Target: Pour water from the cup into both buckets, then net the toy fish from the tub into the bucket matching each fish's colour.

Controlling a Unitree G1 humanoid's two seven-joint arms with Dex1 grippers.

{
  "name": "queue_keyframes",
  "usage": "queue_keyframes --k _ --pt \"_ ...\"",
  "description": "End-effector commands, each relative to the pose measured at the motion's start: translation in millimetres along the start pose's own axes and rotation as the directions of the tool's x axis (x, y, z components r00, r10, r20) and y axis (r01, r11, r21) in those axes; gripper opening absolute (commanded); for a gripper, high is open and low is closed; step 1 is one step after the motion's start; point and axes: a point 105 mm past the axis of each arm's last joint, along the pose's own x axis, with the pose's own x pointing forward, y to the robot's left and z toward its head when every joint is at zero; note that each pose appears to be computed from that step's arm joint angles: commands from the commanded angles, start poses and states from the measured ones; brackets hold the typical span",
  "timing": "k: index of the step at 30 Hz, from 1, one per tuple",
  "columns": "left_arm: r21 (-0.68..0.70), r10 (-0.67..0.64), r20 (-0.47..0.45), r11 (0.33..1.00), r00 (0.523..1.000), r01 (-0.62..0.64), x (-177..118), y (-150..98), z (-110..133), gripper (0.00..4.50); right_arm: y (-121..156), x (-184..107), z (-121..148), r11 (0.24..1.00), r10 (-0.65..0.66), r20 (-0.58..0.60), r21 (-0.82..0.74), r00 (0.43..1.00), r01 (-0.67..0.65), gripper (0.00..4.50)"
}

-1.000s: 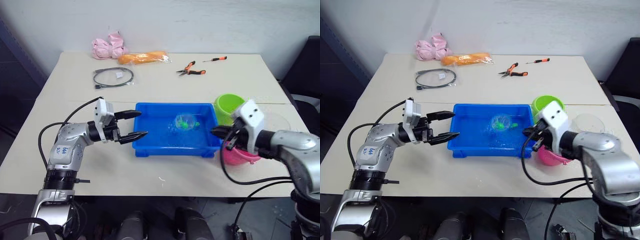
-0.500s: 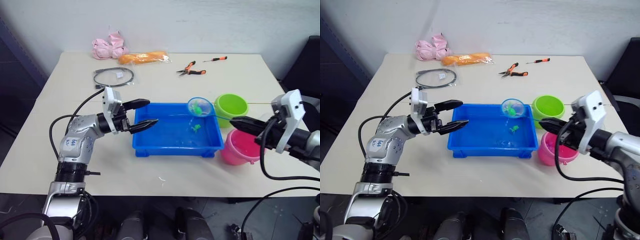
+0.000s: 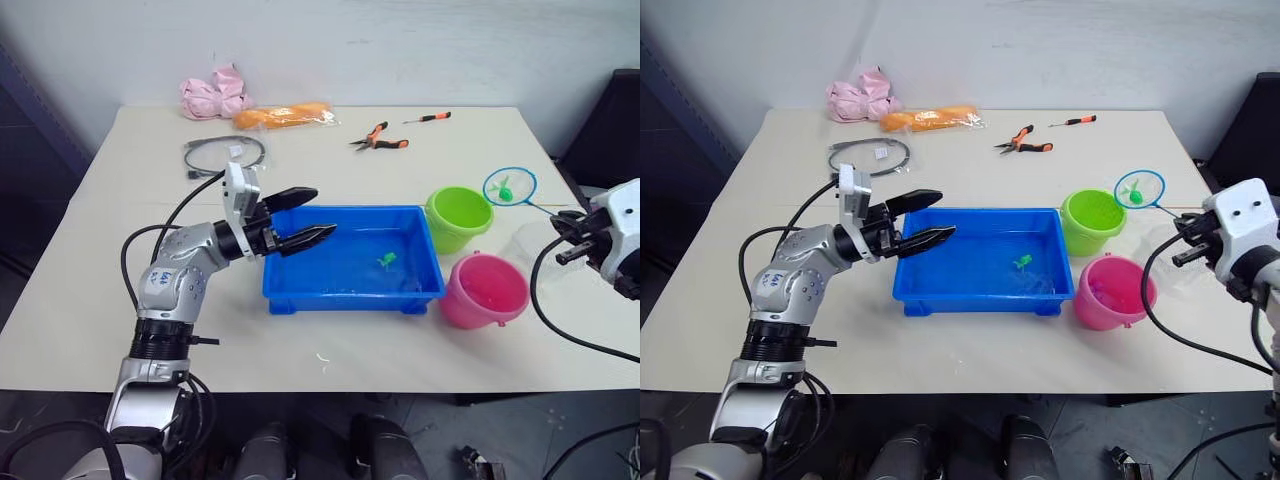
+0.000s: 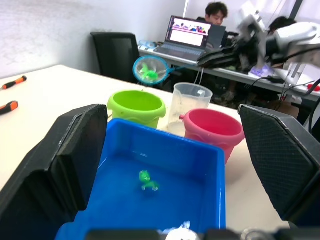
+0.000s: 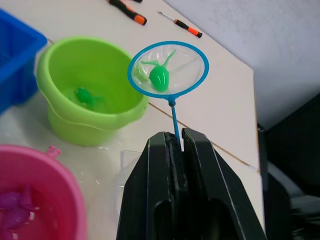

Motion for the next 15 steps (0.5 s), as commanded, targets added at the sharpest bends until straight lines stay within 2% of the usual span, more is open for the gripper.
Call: queue_keyframes --k 1,4,9,11,15 --pt "0.046 -0.022 0.026 0.999 0.999 0.021 7.3 -1.9 10.8 4.47 -4.6 4.2 13.5 0.974 -0.049 0.067 -0.220 0.997 0.063 0.00" --pt "0.047 -0.025 0.025 0.999 0.999 0.024 6.9 -2.6 9.6 4.47 1.0 9.7 15.8 0.924 -0.037 0.084 -0.377 0.996 0.067 0.00" --pt "0.053 -0.030 0.015 0.998 0.999 0.029 5.1 -3.4 7.0 4.47 6.5 14.9 16.0 0.759 -0.030 0.104 -0.645 0.994 0.090 0.00" --pt "0.055 -0.032 0.013 0.998 0.999 0.031 5.1 -3.6 6.4 4.47 9.5 16.3 15.3 0.661 -0.014 0.103 -0.745 0.995 0.087 0.00" --pt "0.058 -0.036 0.009 0.998 0.999 0.035 5.0 -4.0 5.4 4.47 12.2 19.0 13.4 0.560 -0.008 0.118 -0.822 0.993 0.102 0.00"
